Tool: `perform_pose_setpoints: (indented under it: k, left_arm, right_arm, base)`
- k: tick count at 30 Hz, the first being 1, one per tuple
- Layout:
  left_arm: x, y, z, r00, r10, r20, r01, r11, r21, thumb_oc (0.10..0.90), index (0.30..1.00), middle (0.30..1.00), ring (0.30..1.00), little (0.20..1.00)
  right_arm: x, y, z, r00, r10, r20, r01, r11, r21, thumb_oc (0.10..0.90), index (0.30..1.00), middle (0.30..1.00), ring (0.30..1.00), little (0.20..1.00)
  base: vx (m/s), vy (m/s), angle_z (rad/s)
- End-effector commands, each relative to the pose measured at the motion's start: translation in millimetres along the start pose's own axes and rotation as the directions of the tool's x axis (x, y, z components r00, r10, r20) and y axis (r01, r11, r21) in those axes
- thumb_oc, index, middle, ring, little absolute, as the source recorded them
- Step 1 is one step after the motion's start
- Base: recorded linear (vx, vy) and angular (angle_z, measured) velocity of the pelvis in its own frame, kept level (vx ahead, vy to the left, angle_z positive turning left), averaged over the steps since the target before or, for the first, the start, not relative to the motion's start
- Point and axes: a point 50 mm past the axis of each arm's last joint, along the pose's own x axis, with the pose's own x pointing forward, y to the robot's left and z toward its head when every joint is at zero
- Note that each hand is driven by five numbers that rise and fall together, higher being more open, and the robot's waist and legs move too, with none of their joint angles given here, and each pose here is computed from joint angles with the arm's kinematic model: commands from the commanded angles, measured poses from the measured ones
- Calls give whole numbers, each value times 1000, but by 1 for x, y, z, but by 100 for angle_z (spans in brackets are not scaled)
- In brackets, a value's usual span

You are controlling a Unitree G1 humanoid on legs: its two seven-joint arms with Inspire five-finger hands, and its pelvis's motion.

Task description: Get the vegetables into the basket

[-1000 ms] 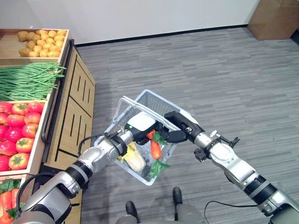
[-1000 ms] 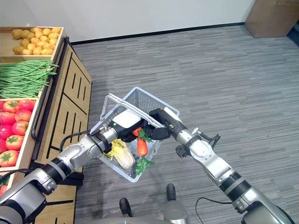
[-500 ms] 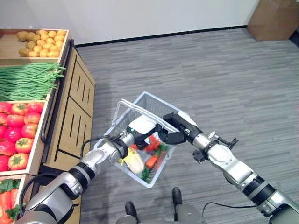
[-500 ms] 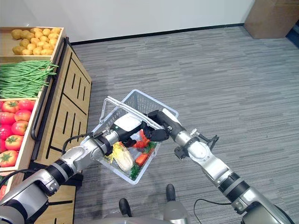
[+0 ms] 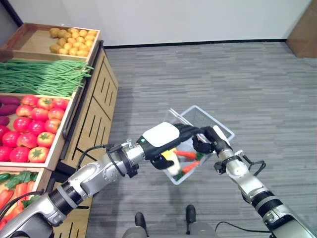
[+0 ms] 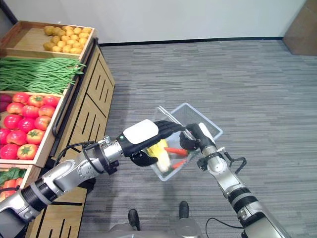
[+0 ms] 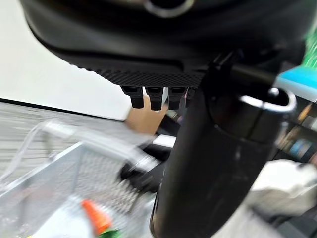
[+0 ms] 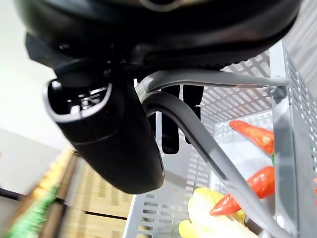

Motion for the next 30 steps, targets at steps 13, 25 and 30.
perform_pose_setpoints:
  k: [13,25,30]
  left_arm:
    - [-111,-94,-90,675,-32,-737,-629,496,-598,900,1000,1000,1000,1000]
    - [-223,-234,-77,-32,-572,-820,-537,702,-468,900,1000,1000,1000,1000]
    - [-247,-254,-52,-161,-629,-760,-598,675,-432,900,1000,1000,1000,1000]
  right_arm:
    - [-4,-43,-41,932,-326,-157,326,945,-27,400,300,300,300,300]
    - [-16,-35,-85,870,-287,-401,306,952,-18,400,300,300,300,300]
    - [-21,-34,-92,862,-271,-429,298,955,-6,831,904,904,904,904]
  base:
    - [-10,4,11]
    - [-1,3,2]
    - [7,-3,-5]
